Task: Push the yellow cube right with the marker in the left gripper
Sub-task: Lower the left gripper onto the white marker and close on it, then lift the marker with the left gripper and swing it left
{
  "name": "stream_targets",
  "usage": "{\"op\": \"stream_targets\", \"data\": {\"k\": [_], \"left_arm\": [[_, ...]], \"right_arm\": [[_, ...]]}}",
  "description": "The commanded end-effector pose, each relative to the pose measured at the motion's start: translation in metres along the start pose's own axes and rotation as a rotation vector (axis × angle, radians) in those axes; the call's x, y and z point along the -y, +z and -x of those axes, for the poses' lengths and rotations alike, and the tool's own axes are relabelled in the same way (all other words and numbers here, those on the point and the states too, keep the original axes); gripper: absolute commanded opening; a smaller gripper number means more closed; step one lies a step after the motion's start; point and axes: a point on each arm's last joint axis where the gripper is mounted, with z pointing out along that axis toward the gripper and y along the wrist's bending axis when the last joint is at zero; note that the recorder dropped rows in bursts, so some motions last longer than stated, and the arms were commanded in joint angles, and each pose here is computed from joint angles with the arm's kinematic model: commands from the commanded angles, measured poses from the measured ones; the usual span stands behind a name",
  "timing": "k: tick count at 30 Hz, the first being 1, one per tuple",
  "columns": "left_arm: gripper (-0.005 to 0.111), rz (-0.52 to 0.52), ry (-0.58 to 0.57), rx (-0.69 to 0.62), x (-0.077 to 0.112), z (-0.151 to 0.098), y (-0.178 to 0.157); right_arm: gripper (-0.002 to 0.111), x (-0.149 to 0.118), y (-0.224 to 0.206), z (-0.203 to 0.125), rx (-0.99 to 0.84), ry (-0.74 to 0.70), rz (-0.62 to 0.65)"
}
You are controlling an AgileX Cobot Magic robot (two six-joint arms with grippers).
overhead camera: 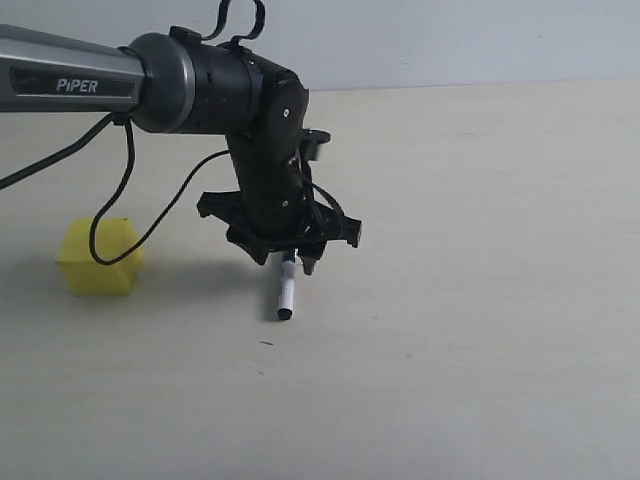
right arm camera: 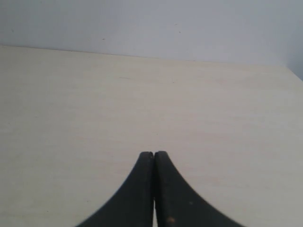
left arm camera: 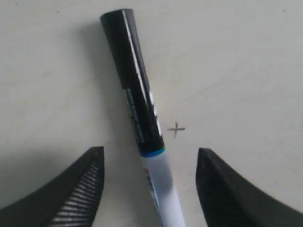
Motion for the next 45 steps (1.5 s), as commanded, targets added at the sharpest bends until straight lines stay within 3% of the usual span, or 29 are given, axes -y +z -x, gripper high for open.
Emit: {"op": "stream_targets", "data": {"k": [1, 12, 18, 21, 23, 28, 35, 39, 40, 41, 42, 43, 44, 45], "left_arm": [[0.057, 0.017, -0.023, 0.009, -0.003, 0.003, 0.004], [0.051, 0.026, -0.028, -0.029, -0.003, 0.000, 0.014], [0.025, 0.032, -0.028, -0.043, -0.003, -0.002, 0.015], [0.003, 0.039, -0.020, -0.052, -0.004, -0.002, 0.014], [0.000, 0.052, 0.022, -0.035, -0.005, -0.001, 0.009], [0.000, 0.110, 0.069, 0.015, -0.013, 0.001, -0.024], [0.000, 0.294, 0.224, 0.156, -0.039, -0.006, -0.118], [0.000, 0.318, 0.254, 0.222, -0.070, -0.022, -0.165], [0.000, 0.328, 0.221, 0.241, -0.097, -0.032, -0.179], [0.000, 0.336, 0.203, 0.240, -0.110, -0.036, -0.182], [0.000, 0.361, 0.147, 0.225, -0.147, -0.049, -0.186], [0.000, 0.377, 0.119, 0.198, -0.166, -0.056, -0.183], [0.000, 0.397, 0.073, 0.156, -0.203, -0.071, -0.176], [0.000, 0.395, 0.034, 0.176, -0.216, -0.075, -0.172]], "right_arm": [[0.000, 0.000, 0.000, 0.000, 0.012, -0.003, -0.003], [0.000, 0.000, 0.000, 0.000, 0.012, -0.003, -0.003], [0.000, 0.000, 0.000, 0.000, 0.012, -0.003, -0.003], [0.000, 0.000, 0.000, 0.000, 0.012, -0.003, -0.003], [0.000, 0.000, 0.000, 0.000, 0.012, -0.003, -0.003], [0.000, 0.000, 0.000, 0.000, 0.012, -0.003, -0.003], [0.000, 0.000, 0.000, 0.000, 0.012, -0.003, -0.003], [0.000, 0.000, 0.000, 0.000, 0.012, -0.003, -0.003], [0.000, 0.000, 0.000, 0.000, 0.012, -0.003, -0.003], [0.000, 0.000, 0.000, 0.000, 0.012, -0.003, -0.003], [0.000, 0.000, 0.000, 0.000, 0.012, -0.003, -0.003], [0.000, 0.000, 0.000, 0.000, 0.012, -0.003, -0.003], [0.000, 0.000, 0.000, 0.000, 0.012, -0.003, -0.003], [0.000, 0.000, 0.000, 0.000, 0.012, -0.003, -0.003]]}}
